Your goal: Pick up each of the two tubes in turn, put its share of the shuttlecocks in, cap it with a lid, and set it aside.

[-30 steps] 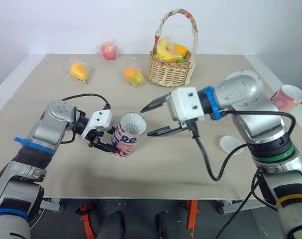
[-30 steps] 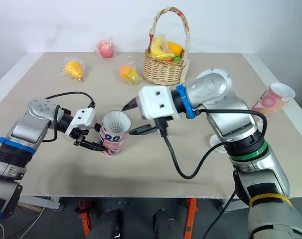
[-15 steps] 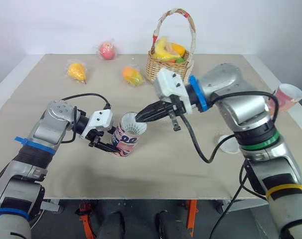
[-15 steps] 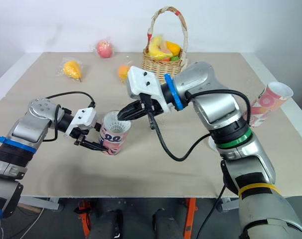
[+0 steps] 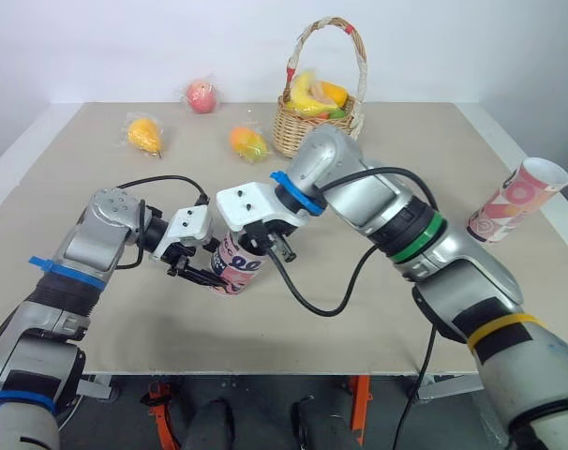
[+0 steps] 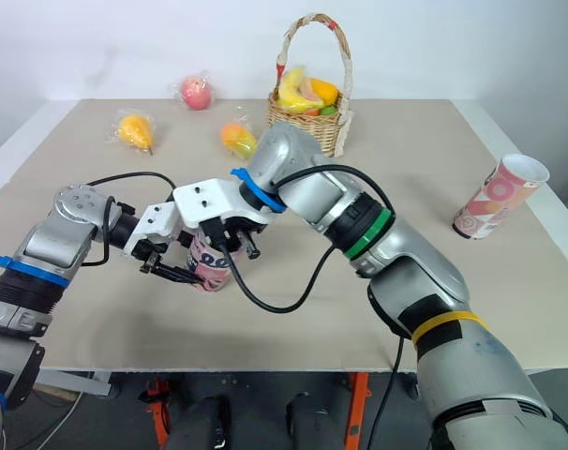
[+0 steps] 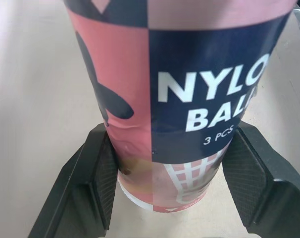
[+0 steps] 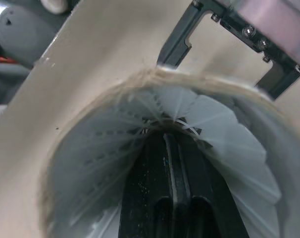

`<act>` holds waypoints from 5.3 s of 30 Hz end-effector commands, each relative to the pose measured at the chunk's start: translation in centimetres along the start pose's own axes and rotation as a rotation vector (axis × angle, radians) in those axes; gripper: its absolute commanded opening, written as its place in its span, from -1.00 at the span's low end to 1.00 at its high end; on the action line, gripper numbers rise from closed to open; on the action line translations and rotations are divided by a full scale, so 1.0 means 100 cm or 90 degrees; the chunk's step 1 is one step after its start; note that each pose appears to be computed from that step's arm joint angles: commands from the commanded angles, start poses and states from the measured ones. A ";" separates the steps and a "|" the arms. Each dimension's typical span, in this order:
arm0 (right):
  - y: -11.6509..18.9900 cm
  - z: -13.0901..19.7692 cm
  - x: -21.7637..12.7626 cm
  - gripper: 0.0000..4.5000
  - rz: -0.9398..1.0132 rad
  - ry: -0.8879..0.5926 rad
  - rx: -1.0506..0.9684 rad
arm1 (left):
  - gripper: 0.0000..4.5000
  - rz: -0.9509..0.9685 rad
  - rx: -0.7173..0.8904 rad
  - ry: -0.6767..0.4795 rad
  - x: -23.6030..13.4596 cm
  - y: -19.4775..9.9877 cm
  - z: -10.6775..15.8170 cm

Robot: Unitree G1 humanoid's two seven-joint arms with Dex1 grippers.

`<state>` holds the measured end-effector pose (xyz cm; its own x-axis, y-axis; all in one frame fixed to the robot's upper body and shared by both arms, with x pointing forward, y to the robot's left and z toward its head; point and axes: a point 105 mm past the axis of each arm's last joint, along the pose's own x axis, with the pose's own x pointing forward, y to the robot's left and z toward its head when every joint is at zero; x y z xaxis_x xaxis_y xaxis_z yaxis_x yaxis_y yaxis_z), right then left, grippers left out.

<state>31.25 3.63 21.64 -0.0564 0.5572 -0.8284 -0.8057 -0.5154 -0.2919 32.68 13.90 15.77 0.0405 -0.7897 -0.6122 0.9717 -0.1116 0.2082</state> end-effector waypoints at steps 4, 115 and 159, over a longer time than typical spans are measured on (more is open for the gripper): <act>-0.004 0.018 0.015 -0.99 0.031 -0.025 -0.010 | 0.25 0.017 0.011 -0.006 -0.005 0.001 0.005; 0.035 -0.020 -0.123 -0.99 -0.106 0.067 -0.103 | 0.25 -0.003 -0.039 -0.226 0.116 -0.001 0.023; 0.038 -0.020 -0.113 -0.99 -0.090 0.120 -0.173 | 0.25 0.015 -0.049 -0.223 0.110 0.005 0.017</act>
<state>30.79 -5.63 28.68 0.1925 0.5388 -0.8201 -0.6287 -0.5740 -0.5247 32.45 2.88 11.69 -0.0563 -0.9667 -0.2496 0.9772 -0.1045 0.1846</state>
